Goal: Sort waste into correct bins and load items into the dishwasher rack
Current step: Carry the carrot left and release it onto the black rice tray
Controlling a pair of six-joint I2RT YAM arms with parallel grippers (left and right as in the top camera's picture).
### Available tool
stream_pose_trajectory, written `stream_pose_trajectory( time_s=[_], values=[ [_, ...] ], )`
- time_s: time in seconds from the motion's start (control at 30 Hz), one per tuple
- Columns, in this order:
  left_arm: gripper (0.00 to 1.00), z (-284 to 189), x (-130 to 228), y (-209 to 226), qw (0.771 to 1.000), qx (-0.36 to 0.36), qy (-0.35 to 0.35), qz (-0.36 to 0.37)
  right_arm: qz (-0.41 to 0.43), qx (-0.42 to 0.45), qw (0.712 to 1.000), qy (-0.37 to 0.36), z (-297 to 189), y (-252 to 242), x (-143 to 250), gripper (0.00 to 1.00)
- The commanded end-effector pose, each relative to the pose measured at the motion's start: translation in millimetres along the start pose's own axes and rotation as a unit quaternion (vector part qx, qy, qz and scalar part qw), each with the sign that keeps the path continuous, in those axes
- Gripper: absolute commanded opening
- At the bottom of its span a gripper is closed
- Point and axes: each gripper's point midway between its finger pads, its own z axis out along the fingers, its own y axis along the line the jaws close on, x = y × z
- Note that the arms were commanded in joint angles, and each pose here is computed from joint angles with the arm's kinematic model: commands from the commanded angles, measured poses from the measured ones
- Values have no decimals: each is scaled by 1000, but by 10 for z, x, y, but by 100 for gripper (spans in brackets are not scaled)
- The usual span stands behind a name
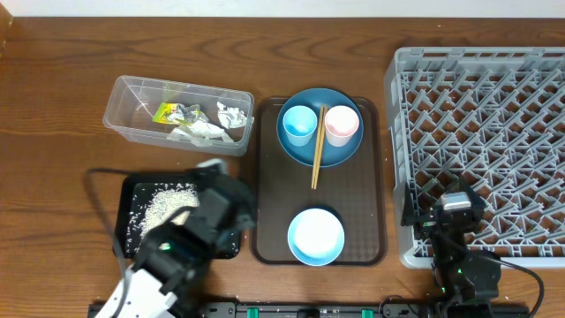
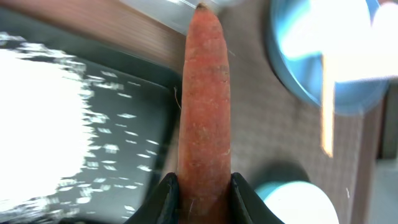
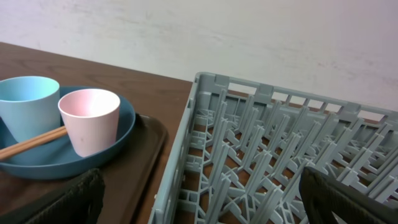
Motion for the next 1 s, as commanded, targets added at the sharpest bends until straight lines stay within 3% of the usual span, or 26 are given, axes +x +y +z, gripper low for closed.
stream_pose_trajectory(
  time_s=[0.0, 0.43, 0.97],
  values=[
    [6, -114, -282, 238, 998, -28, -42, -38, -3, 6, 1000, 2, 0, -32, 15, 99],
    [7, -111, -615, 1057, 979, -143, -68, -126, -3, 6, 1000, 2, 0, -32, 15, 99],
    [7, 246, -580, 1385, 967, -212, -6, -144, -3, 6, 1000, 2, 0, -32, 15, 99]
  ],
)
